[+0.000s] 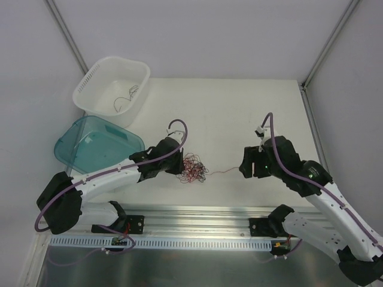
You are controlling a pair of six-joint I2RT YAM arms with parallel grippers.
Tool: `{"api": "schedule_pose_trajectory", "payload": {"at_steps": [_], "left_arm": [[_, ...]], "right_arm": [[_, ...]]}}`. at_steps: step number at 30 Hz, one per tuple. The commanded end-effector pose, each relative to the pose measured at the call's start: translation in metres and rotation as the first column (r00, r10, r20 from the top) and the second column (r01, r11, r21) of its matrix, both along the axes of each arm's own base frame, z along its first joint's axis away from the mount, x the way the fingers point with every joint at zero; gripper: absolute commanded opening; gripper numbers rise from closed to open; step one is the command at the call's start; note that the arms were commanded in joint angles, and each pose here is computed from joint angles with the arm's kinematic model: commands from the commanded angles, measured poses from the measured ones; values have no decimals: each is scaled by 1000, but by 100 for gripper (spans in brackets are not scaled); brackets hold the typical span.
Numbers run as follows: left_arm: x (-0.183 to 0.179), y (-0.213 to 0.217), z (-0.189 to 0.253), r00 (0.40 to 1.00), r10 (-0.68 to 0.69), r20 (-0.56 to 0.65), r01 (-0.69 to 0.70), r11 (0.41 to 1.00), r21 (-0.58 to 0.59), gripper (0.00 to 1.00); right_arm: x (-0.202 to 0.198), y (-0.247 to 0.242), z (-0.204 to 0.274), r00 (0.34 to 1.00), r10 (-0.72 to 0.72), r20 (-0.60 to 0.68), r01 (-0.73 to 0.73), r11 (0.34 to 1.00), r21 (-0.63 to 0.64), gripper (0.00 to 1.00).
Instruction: Untangle the cables
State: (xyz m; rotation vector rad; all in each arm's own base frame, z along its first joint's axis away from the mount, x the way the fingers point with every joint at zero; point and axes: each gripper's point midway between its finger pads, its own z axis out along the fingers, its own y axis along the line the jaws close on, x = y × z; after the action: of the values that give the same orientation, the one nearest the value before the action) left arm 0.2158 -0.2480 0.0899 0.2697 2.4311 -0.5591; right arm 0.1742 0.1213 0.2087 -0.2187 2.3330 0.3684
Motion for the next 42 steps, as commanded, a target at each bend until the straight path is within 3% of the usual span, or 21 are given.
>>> {"api": "schedule_pose_trajectory", "payload": {"at_steps": [1,9,18,29,32,35,39,41,42], "left_arm": [[0,-11,16,993,-89,72,89,996,1,1],[-9,-35,32,960,-219,173,223,975,-2,3],[-16,-42,45,928,-276,249,290,957,-20,4],[-21,-52,52,900,-319,297,349,936,-50,4],[-21,-50,49,896,-323,304,351,936,-40,4],[-18,-46,50,896,-306,322,334,942,-34,3],[-9,-40,51,903,-258,343,280,960,-17,4],[0,-34,52,913,-205,353,221,975,-6,13],[1,-34,55,921,-172,348,193,981,-27,35]], "right_arm": [[-13,37,29,993,111,41,-116,977,179,69],[3,100,17,967,243,76,-254,915,314,68],[25,145,-25,962,273,7,-253,881,400,63],[36,150,-48,965,260,-18,-236,901,364,51],[38,149,-51,967,254,-22,-230,907,352,42],[36,146,-56,965,259,-37,-233,916,328,19],[36,137,-53,969,244,-27,-226,928,296,1],[39,133,-39,973,229,11,-223,932,285,1],[39,129,-37,976,217,6,-210,939,273,1]]}}
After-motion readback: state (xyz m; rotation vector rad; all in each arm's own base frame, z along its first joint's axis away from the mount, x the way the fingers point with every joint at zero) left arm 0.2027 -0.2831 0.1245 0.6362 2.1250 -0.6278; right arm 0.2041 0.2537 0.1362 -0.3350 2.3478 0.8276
